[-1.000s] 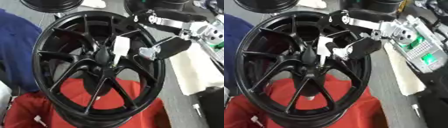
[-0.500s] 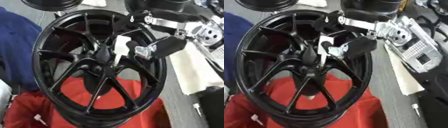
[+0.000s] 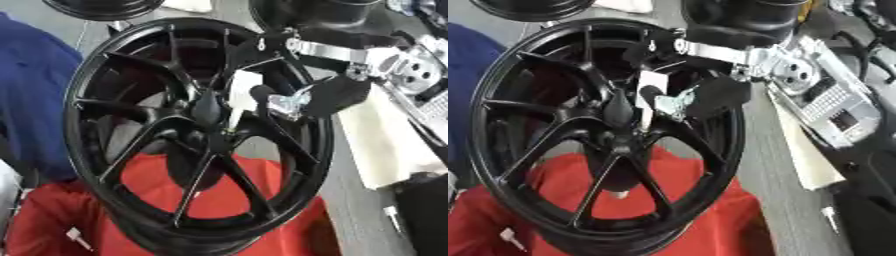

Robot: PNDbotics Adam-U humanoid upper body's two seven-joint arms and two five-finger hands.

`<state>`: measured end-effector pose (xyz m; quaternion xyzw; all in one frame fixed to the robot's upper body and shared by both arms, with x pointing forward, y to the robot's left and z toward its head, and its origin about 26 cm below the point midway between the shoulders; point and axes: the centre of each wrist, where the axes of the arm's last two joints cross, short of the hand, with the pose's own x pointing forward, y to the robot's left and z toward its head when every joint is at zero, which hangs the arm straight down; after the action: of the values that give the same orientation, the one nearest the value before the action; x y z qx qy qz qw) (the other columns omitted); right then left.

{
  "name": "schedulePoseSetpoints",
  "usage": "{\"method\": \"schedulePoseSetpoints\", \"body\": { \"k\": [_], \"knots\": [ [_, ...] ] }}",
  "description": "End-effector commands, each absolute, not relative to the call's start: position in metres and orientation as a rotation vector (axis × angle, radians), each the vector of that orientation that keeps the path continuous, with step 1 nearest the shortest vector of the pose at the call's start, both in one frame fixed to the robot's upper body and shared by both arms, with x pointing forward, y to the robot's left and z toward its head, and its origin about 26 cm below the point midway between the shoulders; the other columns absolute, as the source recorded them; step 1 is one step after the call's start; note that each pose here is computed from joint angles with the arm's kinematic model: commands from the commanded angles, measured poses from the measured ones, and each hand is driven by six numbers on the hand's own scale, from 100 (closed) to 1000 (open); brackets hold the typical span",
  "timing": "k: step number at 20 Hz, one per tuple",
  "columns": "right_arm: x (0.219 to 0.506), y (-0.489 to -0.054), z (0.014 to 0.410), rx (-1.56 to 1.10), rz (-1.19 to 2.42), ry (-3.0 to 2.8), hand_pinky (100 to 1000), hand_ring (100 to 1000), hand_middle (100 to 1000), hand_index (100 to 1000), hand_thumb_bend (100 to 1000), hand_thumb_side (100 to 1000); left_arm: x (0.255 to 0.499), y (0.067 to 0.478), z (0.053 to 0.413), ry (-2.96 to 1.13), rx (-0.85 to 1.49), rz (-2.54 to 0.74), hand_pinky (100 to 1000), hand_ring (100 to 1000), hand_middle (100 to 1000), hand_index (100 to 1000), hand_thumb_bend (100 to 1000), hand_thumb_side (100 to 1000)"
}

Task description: Pull the pin out of the wheel hub.

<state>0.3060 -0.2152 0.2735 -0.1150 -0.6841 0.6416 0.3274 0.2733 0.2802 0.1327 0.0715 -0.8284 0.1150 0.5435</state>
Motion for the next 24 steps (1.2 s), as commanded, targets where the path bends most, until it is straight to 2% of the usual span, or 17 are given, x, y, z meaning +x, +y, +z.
{"method": "schedulePoseSetpoints", "body": {
  "k": [1,5,11,18,22,24],
  "knots": [
    [0.3034,-0.2174,0.2793,-0.37,1.702,-1.804,935,947,828,934,100,502,0.2724,0.2792,0.1387,-1.989,0.164,0.261,637,748,617,675,100,819],
    [0.3034,-0.2173,0.2762,-0.379,1.704,-1.8,934,947,828,937,100,515,0.2726,0.2786,0.1387,-1.988,0.164,0.259,637,749,617,675,100,819],
    [0.3035,-0.2187,0.2743,-0.421,1.684,-1.808,934,948,825,942,100,484,0.2727,0.2772,0.1382,-1.986,0.16,0.258,639,749,616,675,100,823],
    [0.3037,-0.2184,0.2745,-0.437,1.652,-1.825,935,947,817,939,100,509,0.2729,0.2759,0.1382,-1.987,0.157,0.248,640,750,617,674,100,826],
    [0.304,-0.2203,0.2806,-0.427,1.613,-1.892,940,958,850,946,100,482,0.2728,0.2754,0.1377,-1.984,0.156,0.247,641,751,617,673,100,828],
    [0.304,-0.2209,0.2822,-0.423,1.602,-1.912,942,963,864,950,100,496,0.2729,0.2751,0.1379,-1.985,0.155,0.245,641,752,617,673,100,828]
  ]
}}
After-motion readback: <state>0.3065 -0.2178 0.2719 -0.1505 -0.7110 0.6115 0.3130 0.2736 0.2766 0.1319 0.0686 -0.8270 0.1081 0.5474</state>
